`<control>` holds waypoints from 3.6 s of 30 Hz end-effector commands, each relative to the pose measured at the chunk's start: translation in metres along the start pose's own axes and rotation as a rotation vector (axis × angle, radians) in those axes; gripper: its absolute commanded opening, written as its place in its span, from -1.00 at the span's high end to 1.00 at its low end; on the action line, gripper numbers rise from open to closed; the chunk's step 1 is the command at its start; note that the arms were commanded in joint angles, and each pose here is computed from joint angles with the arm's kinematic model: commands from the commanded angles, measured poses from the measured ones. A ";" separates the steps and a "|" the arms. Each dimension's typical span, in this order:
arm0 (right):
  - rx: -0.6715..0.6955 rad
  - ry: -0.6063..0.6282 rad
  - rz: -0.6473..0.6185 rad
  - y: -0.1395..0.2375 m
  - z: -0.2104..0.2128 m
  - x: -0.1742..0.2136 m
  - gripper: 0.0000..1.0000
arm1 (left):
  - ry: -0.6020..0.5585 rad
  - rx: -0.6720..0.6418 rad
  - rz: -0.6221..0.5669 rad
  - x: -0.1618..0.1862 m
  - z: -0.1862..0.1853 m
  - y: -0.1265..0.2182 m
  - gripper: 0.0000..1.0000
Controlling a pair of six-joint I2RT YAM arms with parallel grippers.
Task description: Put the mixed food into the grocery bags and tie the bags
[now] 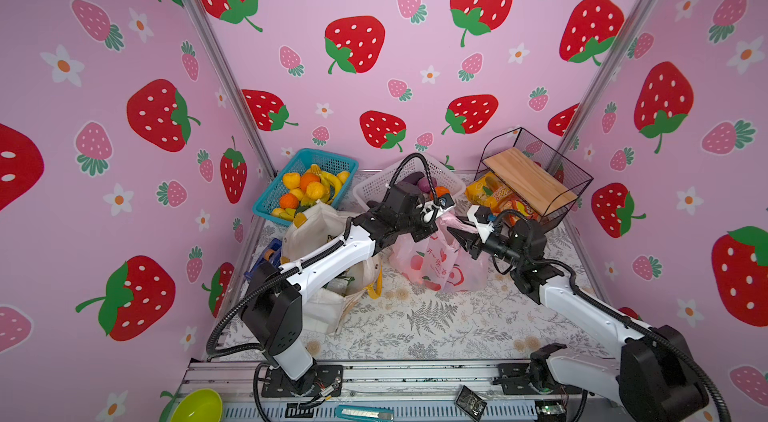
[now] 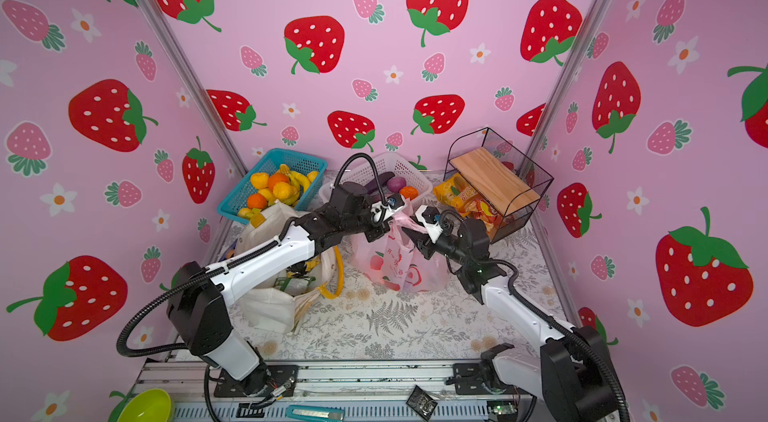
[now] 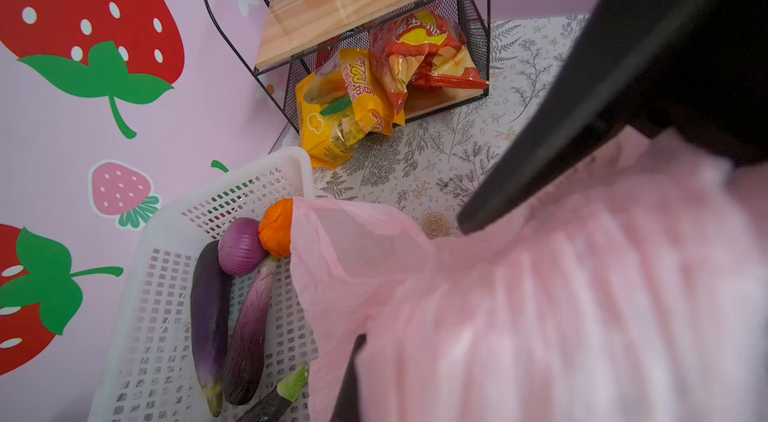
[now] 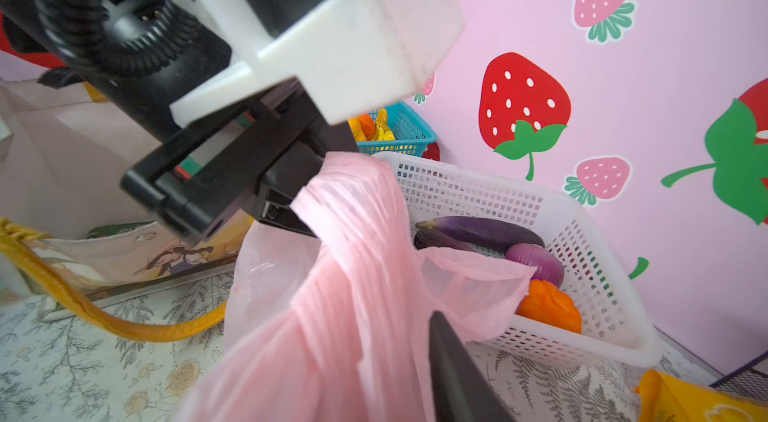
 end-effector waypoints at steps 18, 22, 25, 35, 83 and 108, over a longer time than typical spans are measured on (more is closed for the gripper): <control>-0.037 0.102 -0.032 -0.020 -0.004 -0.008 0.06 | -0.031 0.132 -0.009 -0.001 -0.018 0.003 1.00; -0.010 0.102 -0.024 -0.021 -0.007 -0.008 0.52 | -0.028 0.131 0.004 0.000 -0.018 0.005 1.00; 0.036 0.114 -0.010 -0.017 -0.011 -0.007 0.84 | -0.021 0.123 0.033 0.005 -0.017 0.009 0.97; 0.076 0.136 -0.008 -0.010 -0.011 -0.016 1.00 | 0.035 0.151 0.108 0.019 -0.009 0.013 0.55; 0.567 0.162 -0.004 -0.005 -0.040 -0.018 1.00 | 0.407 0.420 -0.035 0.010 -0.072 0.035 1.00; 0.369 0.318 -0.168 0.015 -0.022 -0.022 1.00 | 0.292 0.332 -0.148 -0.029 -0.036 0.080 -0.08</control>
Point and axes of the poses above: each gripper's point midway between its finger pads, its own y axis back along the fingers, its own z axis along the line the jaws close on, x = y × z, the point moved 4 cm from there along y, back along the fingers, and after that the axes turned 2 degrees about -y, right-handed, at the moved point
